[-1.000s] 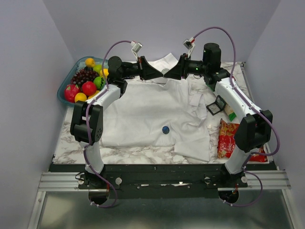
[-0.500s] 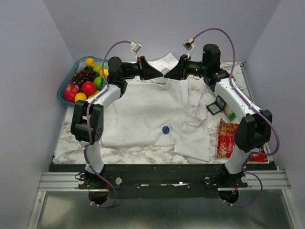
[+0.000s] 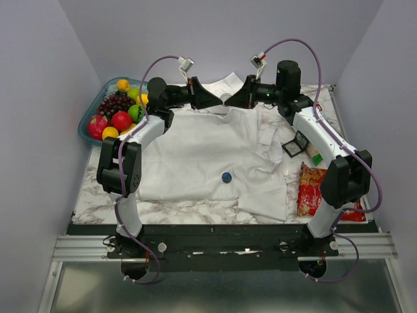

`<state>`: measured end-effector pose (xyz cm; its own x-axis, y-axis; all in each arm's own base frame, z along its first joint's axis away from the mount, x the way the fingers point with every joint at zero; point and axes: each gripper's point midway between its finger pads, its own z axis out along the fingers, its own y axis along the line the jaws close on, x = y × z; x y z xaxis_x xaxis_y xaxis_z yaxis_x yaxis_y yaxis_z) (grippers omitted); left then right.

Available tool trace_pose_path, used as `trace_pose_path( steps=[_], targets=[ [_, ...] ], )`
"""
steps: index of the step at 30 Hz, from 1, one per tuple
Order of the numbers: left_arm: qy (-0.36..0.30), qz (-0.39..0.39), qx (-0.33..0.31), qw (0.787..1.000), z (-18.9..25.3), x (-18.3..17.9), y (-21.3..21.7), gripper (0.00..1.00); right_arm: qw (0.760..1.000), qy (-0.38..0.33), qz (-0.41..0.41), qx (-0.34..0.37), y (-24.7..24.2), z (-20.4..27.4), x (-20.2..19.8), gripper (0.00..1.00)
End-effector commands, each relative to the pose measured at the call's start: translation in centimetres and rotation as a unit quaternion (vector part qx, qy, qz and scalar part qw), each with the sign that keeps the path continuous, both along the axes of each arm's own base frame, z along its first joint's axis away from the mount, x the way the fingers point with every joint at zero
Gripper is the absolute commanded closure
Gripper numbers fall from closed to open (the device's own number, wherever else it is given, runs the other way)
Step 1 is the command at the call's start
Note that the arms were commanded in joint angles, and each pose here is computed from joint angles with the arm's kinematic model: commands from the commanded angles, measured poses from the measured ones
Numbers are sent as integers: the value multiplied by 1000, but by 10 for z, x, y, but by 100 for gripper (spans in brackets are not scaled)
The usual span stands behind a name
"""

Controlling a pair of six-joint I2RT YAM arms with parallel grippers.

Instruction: Remove the brooch from the garment

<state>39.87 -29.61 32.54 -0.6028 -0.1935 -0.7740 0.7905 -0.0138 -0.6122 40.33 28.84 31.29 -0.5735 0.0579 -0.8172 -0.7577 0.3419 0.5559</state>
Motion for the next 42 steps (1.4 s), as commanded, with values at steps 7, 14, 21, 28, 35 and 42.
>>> trace_pose_path(
  steps=[7,14,21,28,35,42],
  targets=[
    [-83,-28,-4,996,24,-20,-7,100,999,28,-28,-9,-2,-19,14,84],
    [-130,-76,10,989,31,-40,-24,100,999,36,-12,-6,2,-23,15,86],
    [-146,-81,17,986,37,-45,-27,100,997,62,-42,-10,-8,-31,24,89],
    [-109,26,107,988,0,-11,-12,100,996,55,-73,-10,-45,-23,33,92],
    [-93,50,126,986,-18,-3,-9,100,995,-35,79,40,-35,18,-12,55],
    [-92,54,136,985,-23,2,-9,100,982,-119,142,42,-44,54,-42,42]
  ],
)
